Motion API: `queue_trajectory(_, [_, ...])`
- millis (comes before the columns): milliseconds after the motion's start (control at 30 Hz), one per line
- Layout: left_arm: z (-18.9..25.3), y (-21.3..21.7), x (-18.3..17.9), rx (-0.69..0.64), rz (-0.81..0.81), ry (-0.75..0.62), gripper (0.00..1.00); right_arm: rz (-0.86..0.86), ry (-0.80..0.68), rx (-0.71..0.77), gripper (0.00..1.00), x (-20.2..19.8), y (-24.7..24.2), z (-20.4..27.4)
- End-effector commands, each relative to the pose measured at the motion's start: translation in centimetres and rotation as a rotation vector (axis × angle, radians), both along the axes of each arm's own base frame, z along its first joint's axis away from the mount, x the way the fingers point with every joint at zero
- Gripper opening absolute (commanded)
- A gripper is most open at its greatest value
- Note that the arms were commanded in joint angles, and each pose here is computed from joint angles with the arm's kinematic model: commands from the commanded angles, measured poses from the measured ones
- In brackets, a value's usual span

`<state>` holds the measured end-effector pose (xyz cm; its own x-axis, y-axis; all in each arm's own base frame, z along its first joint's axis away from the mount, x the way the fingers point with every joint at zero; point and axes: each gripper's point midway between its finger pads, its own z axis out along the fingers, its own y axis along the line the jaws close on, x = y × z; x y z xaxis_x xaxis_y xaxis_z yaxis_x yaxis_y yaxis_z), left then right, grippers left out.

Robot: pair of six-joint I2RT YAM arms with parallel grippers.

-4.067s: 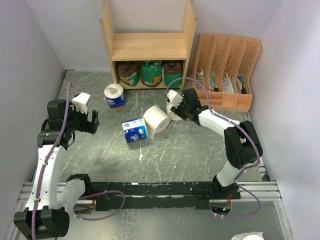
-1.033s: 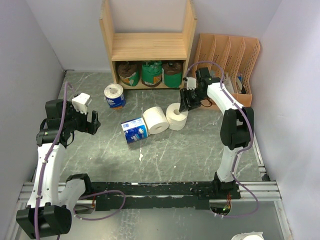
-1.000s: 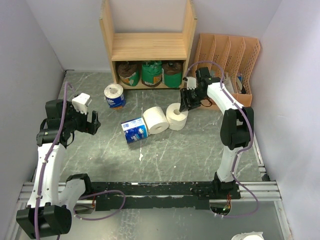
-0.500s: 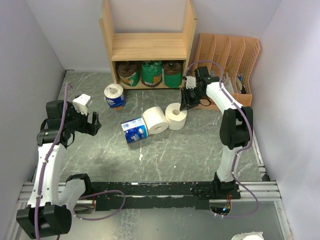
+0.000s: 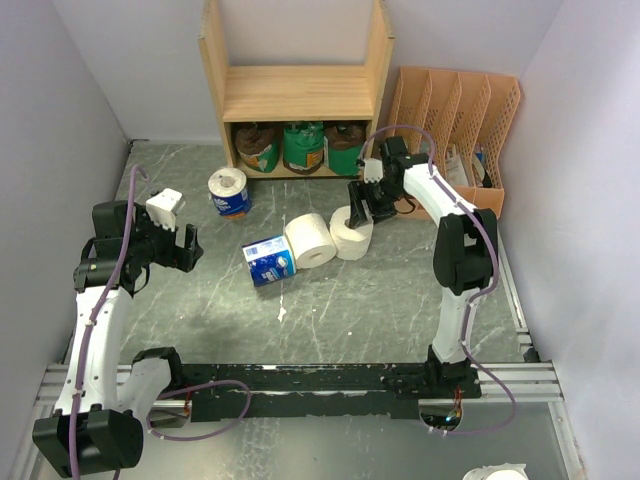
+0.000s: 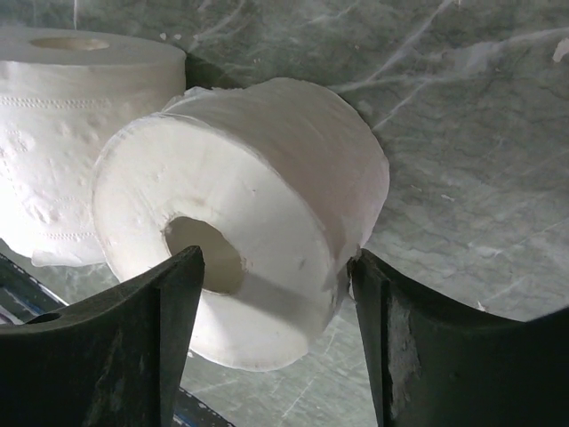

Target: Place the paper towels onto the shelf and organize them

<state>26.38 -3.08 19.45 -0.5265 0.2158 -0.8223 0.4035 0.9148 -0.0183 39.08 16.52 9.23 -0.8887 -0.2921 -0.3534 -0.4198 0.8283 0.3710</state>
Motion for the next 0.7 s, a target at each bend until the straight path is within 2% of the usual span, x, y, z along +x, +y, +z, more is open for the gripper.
queue_trajectory(0, [0.0,-0.3,-0.2,-0.013,-0.025,-0.002,1.00,-0.005,-0.015,-0.002,0.62,0.6,0.1,0.6])
queue_trajectory(233, [-0.1,-0.4,-0.2,-0.014,-0.030,0.000,1.00,-0.029,-0.051,-0.035,0.32,1.6,-0.3,0.8])
queue_trajectory(300, [-0.1,-0.4,-0.2,-0.015,-0.031,0.001,1.00,-0.039,-0.054,-0.048,0.14,1.7,-0.6,0.8])
queue_trajectory(333, [-0.2,-0.4,-0.2,-0.015,-0.032,0.002,1.00,-0.047,-0.051,-0.052,0.00,1.7,-0.6,0.8])
queue_trajectory(467, [-0.2,-0.4,-0.2,-0.016,-0.033,0.005,1.00,-0.139,-0.030,-0.066,0.00,1.3,-1.1,1.3])
queue_trajectory(667, [-0.6,-0.4,-0.1,-0.017,-0.030,0.017,0.99,-0.343,0.080,0.107,0.00,-2.1,0.6,4.5])
